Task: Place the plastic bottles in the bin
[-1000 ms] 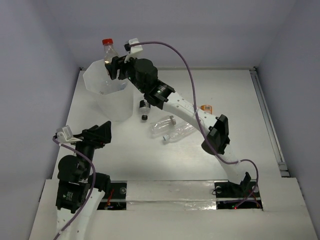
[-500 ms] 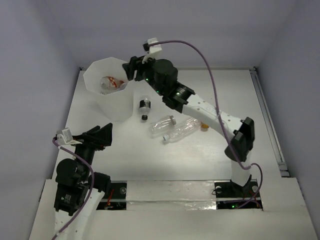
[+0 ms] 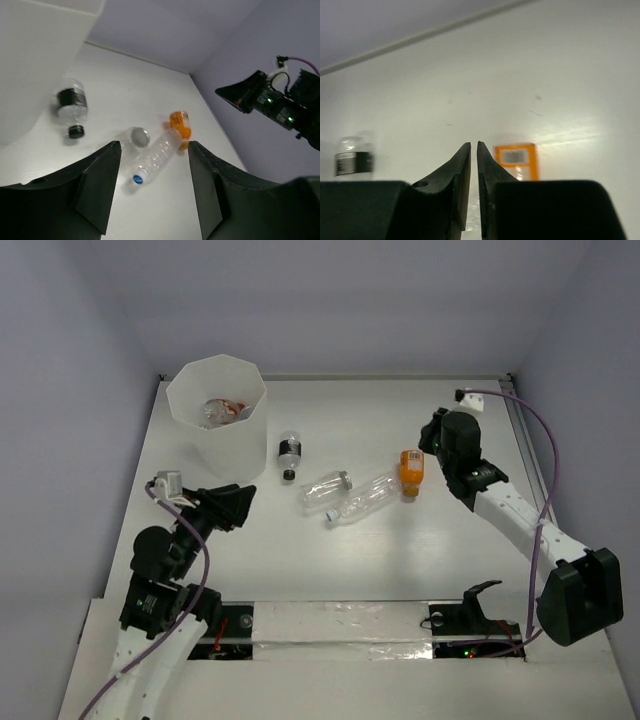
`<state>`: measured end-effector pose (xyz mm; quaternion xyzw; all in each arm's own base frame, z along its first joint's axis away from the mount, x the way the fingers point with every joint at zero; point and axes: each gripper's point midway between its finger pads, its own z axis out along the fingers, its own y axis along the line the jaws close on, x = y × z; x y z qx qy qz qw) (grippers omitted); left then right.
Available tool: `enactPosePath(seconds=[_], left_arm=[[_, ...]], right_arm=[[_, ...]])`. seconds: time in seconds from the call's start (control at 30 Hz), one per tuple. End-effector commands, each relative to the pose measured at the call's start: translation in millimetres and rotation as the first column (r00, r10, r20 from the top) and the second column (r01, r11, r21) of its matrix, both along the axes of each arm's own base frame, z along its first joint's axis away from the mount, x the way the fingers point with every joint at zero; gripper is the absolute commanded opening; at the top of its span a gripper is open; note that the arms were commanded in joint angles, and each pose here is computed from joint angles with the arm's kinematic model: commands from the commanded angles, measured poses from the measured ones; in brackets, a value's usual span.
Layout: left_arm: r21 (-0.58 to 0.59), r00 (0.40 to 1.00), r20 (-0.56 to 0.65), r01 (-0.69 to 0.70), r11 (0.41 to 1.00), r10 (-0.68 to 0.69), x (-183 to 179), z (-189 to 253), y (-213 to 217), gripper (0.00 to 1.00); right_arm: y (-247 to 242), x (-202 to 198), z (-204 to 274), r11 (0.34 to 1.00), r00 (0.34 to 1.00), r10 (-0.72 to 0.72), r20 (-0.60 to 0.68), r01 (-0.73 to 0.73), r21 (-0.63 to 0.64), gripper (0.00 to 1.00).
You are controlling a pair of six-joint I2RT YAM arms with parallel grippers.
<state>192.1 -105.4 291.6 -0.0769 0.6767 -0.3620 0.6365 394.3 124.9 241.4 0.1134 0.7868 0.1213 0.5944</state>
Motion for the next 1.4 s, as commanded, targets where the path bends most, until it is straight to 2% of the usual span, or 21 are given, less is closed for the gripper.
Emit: enactPosePath(seconds=[0.0,0.03,0.07,0.1,0.13,0.17,0.2,0.27,0.33,0.37,0.43,0.47,0.53,0.8,0.83,0.9,1.13,1.23,1.3,1.33,1.37], left_arm=[[-0.029,0.972,0.068,0.227,0.974,-0.224,-2.8,12.0,-40.4,0.52],[-0.027,0.953,0.065,0.299,0.954,-0.297,-7.2,11.5,-51.7,0.52],[-0.029,0.943,0.026,0.333,0.943,-0.332,-0.9,5.3,-60.6,0.54],[-0.028,0.931,0.036,0.363,0.931,-0.362,-1.9,9.4,-68.9,0.55],[-0.026,0.932,0.032,0.361,0.932,-0.361,0.7,10.1,-72.9,0.56],[-0.026,0.933,0.038,0.360,0.933,-0.359,1.9,13.3,-76.9,0.56],[-0.030,0.945,0.033,0.327,0.945,-0.326,10.6,13.4,-78.5,0.57],[-0.023,0.926,0.007,0.377,0.926,-0.377,6.8,8.5,-99.2,0.60],[0.002,0.922,0.006,0.388,0.922,-0.388,4.0,4.5,-118.2,0.66],[0.040,0.942,-0.042,0.334,0.942,-0.332,18.1,-9.9,-124.5,0.68],[0.115,0.943,-0.078,0.332,0.936,-0.324,20.9,-24.9,-143.1,0.72],[0.195,0.929,-0.111,0.369,0.909,-0.354,17.9,-40.4,-165.7,0.75],[0.264,0.933,-0.131,0.358,0.895,-0.335,22.8,-52.3,-179.6,0.78],[0.368,0.920,-0.117,0.390,0.844,-0.374,32.4,-69.0,-211.0,0.80],[0.398,0.918,-0.111,0.392,0.829,-0.381,33.9,-71.1,-212.6,0.80],[0.441,0.912,-0.120,0.403,0.802,-0.392,37.3,-78.5,-218.7,0.81],[0.567,0.897,-0.188,0.431,0.701,-0.400,53.7,-111.6,-241.2,0.87],[0.594,0.888,-0.218,0.450,0.667,-0.406,60.7,-126.9,-254.5,0.88],[0.608,0.882,-0.244,0.463,0.645,-0.403,67.1,-138.8,-265.2,0.89],[0.612,0.879,-0.254,0.469,0.637,-0.403,69.1,-142.3,-269.2,0.89],[0.615,0.877,-0.267,0.474,0.630,-0.400,74.1,-147.5,-277.3,0.89]], right_arm=[[-21.2,-7.9,-13.1,0.998,0.999,-0.021,-0.041,0.023,0.067,0.18],[-27.7,-11.4,-26.1,0.998,0.996,-0.026,-0.083,0.030,0.048,0.22],[-35.2,-11.5,-34.8,0.998,0.994,-0.034,-0.106,0.038,0.043,0.39],[-33.2,-10.9,-41.5,0.999,0.992,-0.011,-0.128,0.017,0.043,0.49],[-33.3,-11.4,-47.1,0.999,0.989,-0.009,-0.148,0.014,0.032,0.70],[-33.6,-10.6,-50.4,1.000,0.987,-0.009,-0.159,0.013,0.022,0.79],[-35.4,-6.5,-56.7,1.000,0.983,-0.006,-0.183,0.008,0.010,0.84],[-31.5,-5.7,-65.2,1.000,0.975,0.017,-0.222,-0.018,0.000,0.96],[-30.6,-1.2,-76.4,0.999,0.964,0.033,-0.266,-0.037,-0.010,0.99],[-30.0,0.3,-79.6,0.998,0.959,0.054,-0.277,-0.058,-0.009,0.99],[-29.2,1.9,-87.7,0.997,0.951,0.077,-0.300,-0.083,-0.008,0.99],[-31.9,3.8,-98.6,0.996,0.940,0.077,-0.333,-0.085,-0.007,0.99],[-23.3,6.6,-101.0,0.989,0.922,0.142,-0.361,-0.148,0.012,0.99],[-24.9,30.3,-143.3,0.979,0.835,0.169,-0.524,-0.205,-0.009,0.99],[-24.7,27.0,-155.6,0.975,0.805,0.176,-0.566,-0.221,-0.012,1.00],[-24.1,36.0,-154.2,0.974,0.804,0.175,-0.568,-0.226,-0.020,0.98],[-27.6,25.7,-169.3,0.969,0.708,0.160,-0.688,-0.244,-0.026,0.95],[-32.6,19.6,-174.4,0.969,0.696,0.141,-0.704,-0.244,-0.047,0.87],[-36.6,16.7,-173.6,0.970,0.707,0.123,-0.696,-0.233,-0.065,0.74],[-40.5,18.6,-171.7,0.974,0.721,0.098,-0.686,-0.211,-0.083,0.64],[-40.8,16.3,-172.1,0.975,0.723,0.097,-0.684,-0.207,-0.081,0.63]])
